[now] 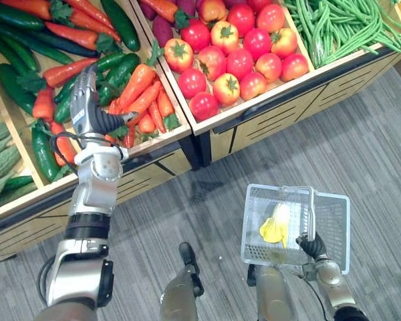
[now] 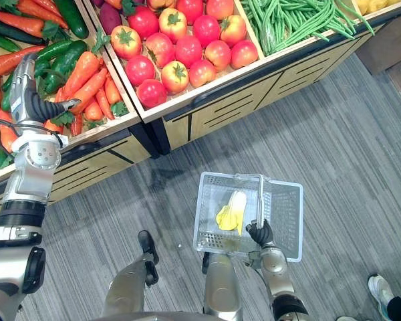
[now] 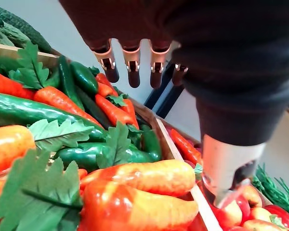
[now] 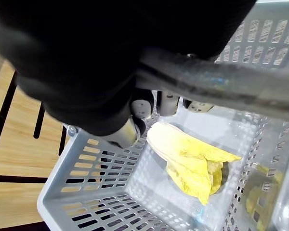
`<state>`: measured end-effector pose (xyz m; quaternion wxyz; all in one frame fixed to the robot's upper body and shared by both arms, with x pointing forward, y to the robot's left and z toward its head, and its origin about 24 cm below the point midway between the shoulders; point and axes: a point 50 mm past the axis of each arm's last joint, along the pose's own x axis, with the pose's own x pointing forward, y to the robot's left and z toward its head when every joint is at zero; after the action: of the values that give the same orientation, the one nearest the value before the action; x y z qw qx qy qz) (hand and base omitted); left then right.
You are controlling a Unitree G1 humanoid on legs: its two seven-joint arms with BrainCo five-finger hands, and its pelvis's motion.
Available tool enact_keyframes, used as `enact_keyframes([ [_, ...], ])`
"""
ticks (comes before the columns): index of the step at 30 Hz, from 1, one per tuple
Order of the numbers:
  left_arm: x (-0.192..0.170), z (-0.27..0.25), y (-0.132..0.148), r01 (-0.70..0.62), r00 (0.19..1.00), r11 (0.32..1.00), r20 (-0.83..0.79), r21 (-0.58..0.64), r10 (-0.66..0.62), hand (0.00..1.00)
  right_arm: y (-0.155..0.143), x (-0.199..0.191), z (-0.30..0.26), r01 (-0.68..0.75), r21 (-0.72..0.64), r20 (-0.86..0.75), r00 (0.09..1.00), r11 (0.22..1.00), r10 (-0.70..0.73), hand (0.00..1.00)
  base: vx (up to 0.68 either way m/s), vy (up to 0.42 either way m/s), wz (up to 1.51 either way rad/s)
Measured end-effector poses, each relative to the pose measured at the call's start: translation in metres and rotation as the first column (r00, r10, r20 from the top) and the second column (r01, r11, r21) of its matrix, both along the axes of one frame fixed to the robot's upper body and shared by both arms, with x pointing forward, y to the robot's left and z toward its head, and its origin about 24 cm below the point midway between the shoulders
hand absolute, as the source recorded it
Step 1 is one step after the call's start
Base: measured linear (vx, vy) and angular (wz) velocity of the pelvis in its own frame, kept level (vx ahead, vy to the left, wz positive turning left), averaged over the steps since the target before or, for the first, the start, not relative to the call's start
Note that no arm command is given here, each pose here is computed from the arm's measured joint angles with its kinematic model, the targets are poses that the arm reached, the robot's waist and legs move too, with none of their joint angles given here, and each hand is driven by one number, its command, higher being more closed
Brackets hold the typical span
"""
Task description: Pick vegetable in the basket
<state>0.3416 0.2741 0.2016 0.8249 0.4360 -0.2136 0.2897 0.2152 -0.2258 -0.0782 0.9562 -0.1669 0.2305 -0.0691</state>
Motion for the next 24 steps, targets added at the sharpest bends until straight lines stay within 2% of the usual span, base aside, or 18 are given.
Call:
enact_keyframes([
  [16, 0.014, 0.009, 0.002, -0.035, 0.999, 0.999, -0.023, -0.031, 0.035, 0.0, 0.0, 0.002, 0.003, -0.001, -0.002, 0.015, 1.0, 1.0, 0.001, 1.0, 0.01, -0.002, 0.0],
  [24, 0.021, 0.001, 0.007, -0.071, 0.994, 0.996, -0.087, -0.046, 0.067, 0.0, 0.003, 0.006, 0.008, -0.015, -0.004, 0.044, 0.999, 1.0, 0.016, 1.0, 0.0, -0.005, -0.02],
])
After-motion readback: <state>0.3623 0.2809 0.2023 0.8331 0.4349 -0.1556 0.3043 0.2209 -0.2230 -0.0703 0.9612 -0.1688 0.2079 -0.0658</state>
